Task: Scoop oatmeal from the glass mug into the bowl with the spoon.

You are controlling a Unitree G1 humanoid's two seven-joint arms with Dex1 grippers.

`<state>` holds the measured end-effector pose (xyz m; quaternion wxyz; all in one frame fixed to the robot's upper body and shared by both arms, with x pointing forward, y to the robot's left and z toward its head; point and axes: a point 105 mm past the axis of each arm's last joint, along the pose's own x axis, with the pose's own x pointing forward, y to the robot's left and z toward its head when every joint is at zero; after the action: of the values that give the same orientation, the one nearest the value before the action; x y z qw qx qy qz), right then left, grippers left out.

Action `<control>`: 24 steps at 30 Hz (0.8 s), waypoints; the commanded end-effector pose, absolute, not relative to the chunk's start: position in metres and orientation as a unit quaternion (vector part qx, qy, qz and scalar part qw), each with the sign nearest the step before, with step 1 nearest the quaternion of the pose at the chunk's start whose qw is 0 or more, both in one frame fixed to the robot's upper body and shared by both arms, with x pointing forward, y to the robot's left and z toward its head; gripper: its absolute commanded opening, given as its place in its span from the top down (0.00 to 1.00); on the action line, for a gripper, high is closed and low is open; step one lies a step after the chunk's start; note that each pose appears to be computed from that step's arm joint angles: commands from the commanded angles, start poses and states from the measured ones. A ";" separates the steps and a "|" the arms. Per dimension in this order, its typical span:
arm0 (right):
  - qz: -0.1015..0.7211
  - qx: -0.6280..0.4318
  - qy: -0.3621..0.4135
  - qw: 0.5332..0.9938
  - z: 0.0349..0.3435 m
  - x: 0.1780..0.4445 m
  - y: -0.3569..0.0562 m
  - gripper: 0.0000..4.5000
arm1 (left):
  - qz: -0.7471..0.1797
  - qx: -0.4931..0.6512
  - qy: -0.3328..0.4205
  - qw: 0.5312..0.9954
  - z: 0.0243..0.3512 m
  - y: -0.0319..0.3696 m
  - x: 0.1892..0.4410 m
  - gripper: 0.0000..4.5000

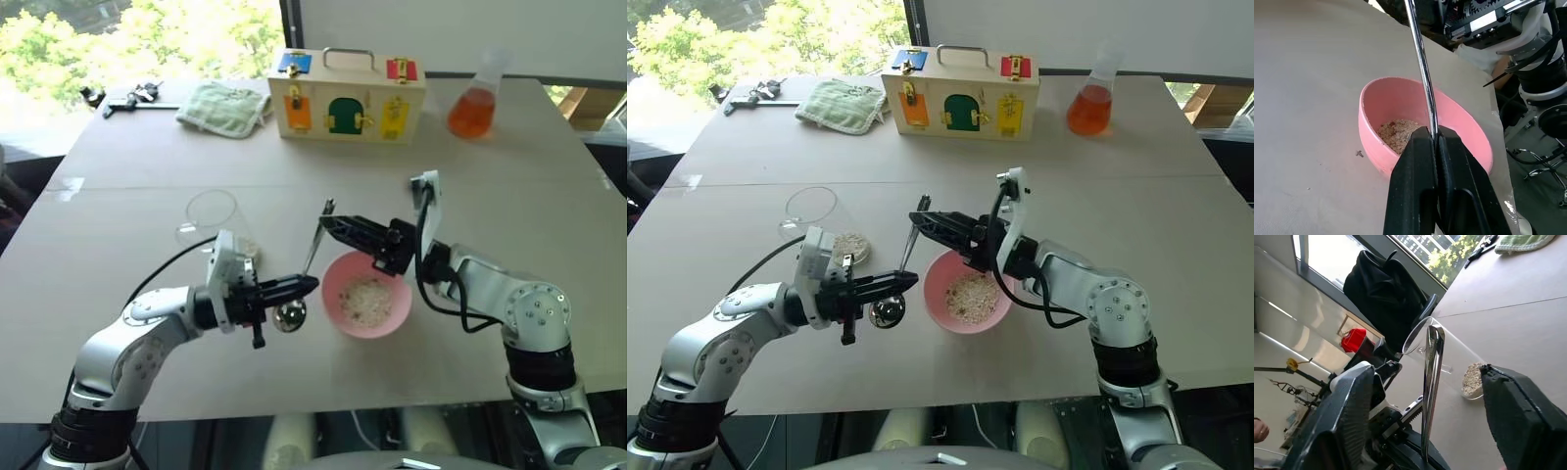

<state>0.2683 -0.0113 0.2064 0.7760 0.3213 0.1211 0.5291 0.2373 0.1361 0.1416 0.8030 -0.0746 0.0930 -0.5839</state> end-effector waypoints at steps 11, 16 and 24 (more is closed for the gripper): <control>0.636 0.256 0.069 0.725 0.222 0.245 -0.009 0.25 | -0.663 -0.109 0.105 0.733 0.157 0.134 0.215 1.00; 0.654 0.224 0.078 0.718 0.217 0.241 -0.007 0.25 | -0.672 -0.105 0.117 0.724 0.154 0.136 0.213 1.00; 0.663 0.215 0.084 0.713 0.218 0.239 -0.002 0.25 | -0.682 -0.085 0.136 0.714 0.147 0.135 0.207 1.00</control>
<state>0.2466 -0.0045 0.2061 0.7236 0.2261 0.1056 0.6435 0.2118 0.1374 0.1445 0.7243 -0.0972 0.1402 -0.6680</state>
